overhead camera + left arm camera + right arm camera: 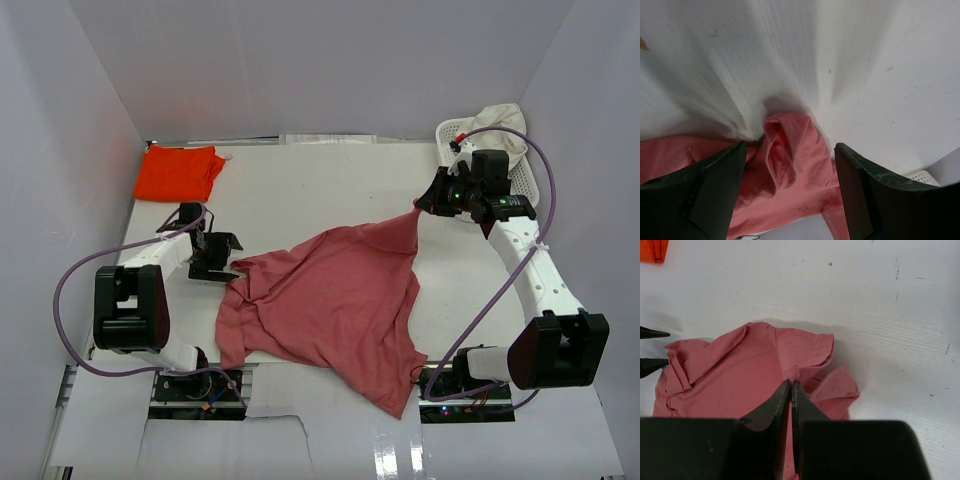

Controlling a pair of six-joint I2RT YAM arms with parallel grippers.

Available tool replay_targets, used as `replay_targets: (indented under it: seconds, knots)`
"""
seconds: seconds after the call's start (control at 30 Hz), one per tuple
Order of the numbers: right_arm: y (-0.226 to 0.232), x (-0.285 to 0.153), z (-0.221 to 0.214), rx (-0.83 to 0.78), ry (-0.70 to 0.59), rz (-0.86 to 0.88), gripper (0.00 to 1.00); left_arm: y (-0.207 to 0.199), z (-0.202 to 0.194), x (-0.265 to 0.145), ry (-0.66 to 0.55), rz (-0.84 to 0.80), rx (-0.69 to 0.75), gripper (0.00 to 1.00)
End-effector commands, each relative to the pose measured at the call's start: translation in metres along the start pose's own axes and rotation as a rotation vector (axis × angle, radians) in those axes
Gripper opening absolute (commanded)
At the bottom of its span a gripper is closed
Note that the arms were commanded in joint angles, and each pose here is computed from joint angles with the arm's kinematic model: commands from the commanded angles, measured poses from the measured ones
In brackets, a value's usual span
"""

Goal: Fold and stack the t-shirts
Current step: Flatten out the tshirt

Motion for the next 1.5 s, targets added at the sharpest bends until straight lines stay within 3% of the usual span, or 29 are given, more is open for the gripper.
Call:
replay_targets:
  seconds: [0.0, 0.13, 0.17, 0.27, 0.73, 0.77, 0.83, 0.87, 1.07, 1.17, 1.3, 1.47]
  knots:
    - [0.01, -0.007, 0.008, -0.04, -0.042, 0.037, 0.08, 0.0, 0.014, 0.001, -0.02, -0.003, -0.077, 0.81]
    - [0.011, -0.008, 0.007, -0.041, -0.042, 0.04, 0.08, 0.004, 0.021, 0.005, -0.022, 0.007, -0.096, 0.74]
    - [0.011, -0.008, 0.007, -0.041, -0.042, 0.04, 0.08, 0.005, 0.024, 0.007, -0.023, 0.008, -0.099, 0.67]
    - [0.01, -0.008, 0.007, -0.043, -0.04, 0.038, 0.08, 0.004, 0.025, 0.009, -0.022, 0.009, -0.097, 0.61]
    - [0.006, -0.003, 0.005, -0.038, -0.029, 0.028, 0.08, 0.003, 0.018, 0.016, 0.035, 0.001, -0.088, 0.53]
    - [0.007, -0.003, 0.005, -0.037, -0.028, 0.031, 0.08, 0.003, 0.018, 0.015, 0.033, 0.001, -0.088, 0.49]
    - [0.008, -0.003, 0.005, -0.035, -0.028, 0.035, 0.08, 0.002, 0.019, 0.014, 0.023, -0.002, -0.087, 0.33]
    - [0.007, -0.003, 0.005, -0.037, -0.029, 0.034, 0.08, 0.003, 0.02, 0.014, 0.022, 0.0, -0.09, 0.19]
    - [0.007, -0.002, 0.005, -0.036, -0.027, 0.034, 0.08, -0.002, 0.022, 0.007, 0.009, -0.01, -0.067, 0.04]
    - [0.006, -0.001, 0.005, -0.035, -0.025, 0.033, 0.08, -0.005, 0.03, 0.001, -0.033, -0.009, -0.025, 0.0]
    - [0.007, 0.002, 0.011, -0.051, -0.022, 0.028, 0.08, -0.023, 0.048, -0.006, -0.101, -0.016, 0.136, 0.0]
    - [0.011, 0.007, 0.027, -0.075, -0.025, 0.022, 0.08, -0.065, 0.075, -0.011, -0.138, -0.025, 0.474, 0.0]
Point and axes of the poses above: each gripper's point midway between its finger pads, its own x axis out along the fingers, its own y axis along the line the jaws close on, z = x × y, the point moved 1 cm from there along -x, back along the fingers, and after that the axes turned 15 degrees about x, right-handed, at the moved point
